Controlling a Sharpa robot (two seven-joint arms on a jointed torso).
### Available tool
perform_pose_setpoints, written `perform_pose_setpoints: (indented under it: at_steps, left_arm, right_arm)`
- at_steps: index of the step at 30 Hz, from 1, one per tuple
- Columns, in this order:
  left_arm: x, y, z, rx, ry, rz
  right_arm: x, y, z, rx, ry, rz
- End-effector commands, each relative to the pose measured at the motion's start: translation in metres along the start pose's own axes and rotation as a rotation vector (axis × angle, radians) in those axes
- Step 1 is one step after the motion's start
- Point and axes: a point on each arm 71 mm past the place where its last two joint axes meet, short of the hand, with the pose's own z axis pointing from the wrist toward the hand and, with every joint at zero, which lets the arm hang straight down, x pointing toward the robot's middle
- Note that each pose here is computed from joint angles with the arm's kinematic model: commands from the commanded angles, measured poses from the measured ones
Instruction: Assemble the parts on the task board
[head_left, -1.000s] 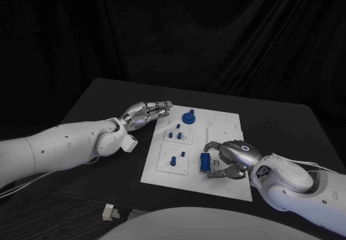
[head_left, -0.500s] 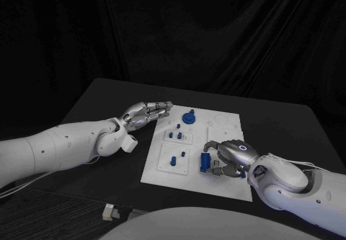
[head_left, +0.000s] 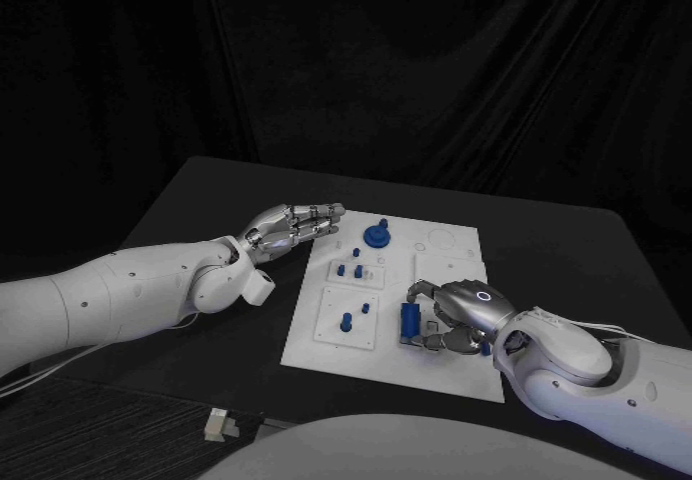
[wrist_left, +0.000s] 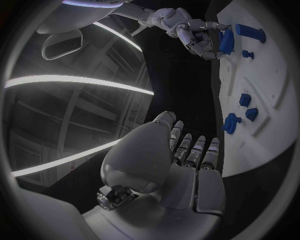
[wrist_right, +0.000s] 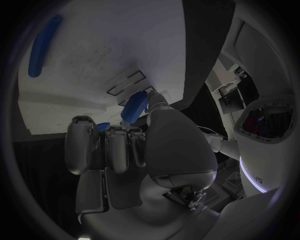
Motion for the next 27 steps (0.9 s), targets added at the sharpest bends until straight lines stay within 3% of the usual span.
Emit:
perform_pose_setpoints:
  at_steps: [1,27]
  left_arm:
    - [0.0020,-0.0018,0.0010,0.036,0.010,-0.018]
    - [0.0014,0.0010,-0.0002,0.028,0.011,-0.022]
  right_arm:
    - [0.0013,-0.0007,-0.0004,0.017,-0.004,-0.006]
    - [-0.0035,-0.0026,-0.0081,0.002,-0.050,0.018]
